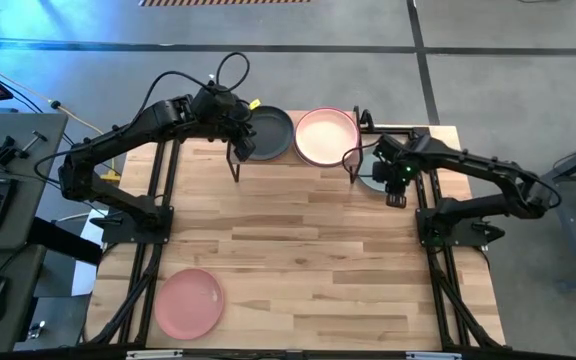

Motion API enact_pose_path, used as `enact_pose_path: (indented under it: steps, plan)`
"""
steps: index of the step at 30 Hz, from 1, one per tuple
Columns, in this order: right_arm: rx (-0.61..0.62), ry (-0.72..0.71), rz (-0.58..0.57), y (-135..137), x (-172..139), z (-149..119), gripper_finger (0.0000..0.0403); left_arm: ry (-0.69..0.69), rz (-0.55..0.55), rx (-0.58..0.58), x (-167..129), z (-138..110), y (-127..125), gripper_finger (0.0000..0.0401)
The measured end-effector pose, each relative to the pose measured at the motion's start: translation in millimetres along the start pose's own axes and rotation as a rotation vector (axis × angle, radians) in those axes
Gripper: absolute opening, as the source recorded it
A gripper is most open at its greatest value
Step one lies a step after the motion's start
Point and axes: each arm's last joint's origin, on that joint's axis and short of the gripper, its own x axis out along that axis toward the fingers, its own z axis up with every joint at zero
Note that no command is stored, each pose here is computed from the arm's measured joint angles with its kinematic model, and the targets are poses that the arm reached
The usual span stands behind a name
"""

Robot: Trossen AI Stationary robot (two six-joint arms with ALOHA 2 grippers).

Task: Place and stack plates onto a shelf
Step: Stack the light blue plate on top of the black plate on the shelf

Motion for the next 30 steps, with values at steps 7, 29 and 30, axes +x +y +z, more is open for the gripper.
enact_pose_path:
  steps: [7, 29, 30]
  plan:
    - [-0.121, 0.005, 0.004, 2, 12, -4, 0.0091, 0.000, 0.000, -0.013, 0, 0, 0, 0.0097]
    - [-0.214, 0.091, -0.028, -3, 41, 13, 0.0091, 0.001, 0.001, -0.016, 0, 0, 0, 0.0097]
    - [-0.214, 0.096, -0.018, -3, 43, 14, 0.0091, 0.001, 0.001, -0.016, 0, 0, 0, 0.0097]
